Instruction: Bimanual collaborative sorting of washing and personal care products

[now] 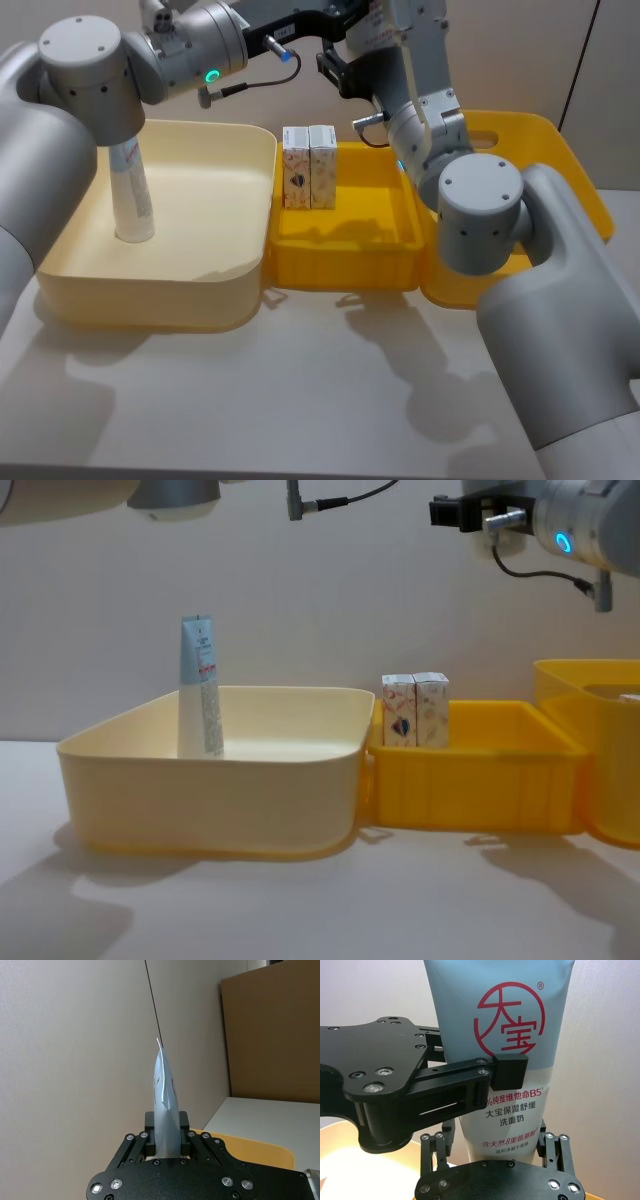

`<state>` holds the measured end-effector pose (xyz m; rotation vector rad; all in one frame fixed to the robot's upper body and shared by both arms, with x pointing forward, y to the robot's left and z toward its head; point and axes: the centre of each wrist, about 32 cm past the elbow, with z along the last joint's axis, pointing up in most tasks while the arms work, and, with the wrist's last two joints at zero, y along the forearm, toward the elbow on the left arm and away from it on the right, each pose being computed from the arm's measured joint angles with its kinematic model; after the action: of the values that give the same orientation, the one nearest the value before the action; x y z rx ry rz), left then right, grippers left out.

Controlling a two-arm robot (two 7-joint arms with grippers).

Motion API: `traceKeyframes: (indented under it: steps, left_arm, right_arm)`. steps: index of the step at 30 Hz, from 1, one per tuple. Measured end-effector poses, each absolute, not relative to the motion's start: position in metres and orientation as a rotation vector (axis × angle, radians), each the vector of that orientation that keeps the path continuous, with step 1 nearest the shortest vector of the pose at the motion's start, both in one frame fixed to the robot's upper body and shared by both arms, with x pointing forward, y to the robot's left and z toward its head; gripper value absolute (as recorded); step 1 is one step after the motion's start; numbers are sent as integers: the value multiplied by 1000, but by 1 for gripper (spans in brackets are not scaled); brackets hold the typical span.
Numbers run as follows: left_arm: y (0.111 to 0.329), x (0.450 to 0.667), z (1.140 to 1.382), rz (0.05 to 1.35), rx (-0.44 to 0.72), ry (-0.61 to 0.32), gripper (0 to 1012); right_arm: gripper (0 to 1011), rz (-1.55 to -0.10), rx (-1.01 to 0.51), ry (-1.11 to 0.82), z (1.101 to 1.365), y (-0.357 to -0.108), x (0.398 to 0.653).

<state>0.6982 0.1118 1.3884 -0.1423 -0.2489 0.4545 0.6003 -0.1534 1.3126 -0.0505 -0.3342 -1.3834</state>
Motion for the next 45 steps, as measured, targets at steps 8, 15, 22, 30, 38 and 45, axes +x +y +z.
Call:
traceKeyframes:
  steps: [8,15,22,30,38,45]
  left_arm:
    - [112,698,1388,456,-144,-247,255]
    - [112,698,1388,456,-145,-247,255]
    - [112,698,1388,456,-146,-247,255]
    - [112,698,1388,456,-146,-247,255]
    - [112,698,1388,456,-146,-247,255]
    - [112,698,1388,456,-146,-247,255]
  right_arm:
    - [732,-1382,-51,-332,1313,-153,601]
    - [649,-1382,-51,-331,1313,-153,601]
    - [619,-1381,-51,-330,1313,-153,602]
    - [582,-1381,-51,-330,1313,-153,602]
    - [574,-1381,-51,-330,1313,-153,602]
    - [574,-1381,-51,-330,1313,-153,602]
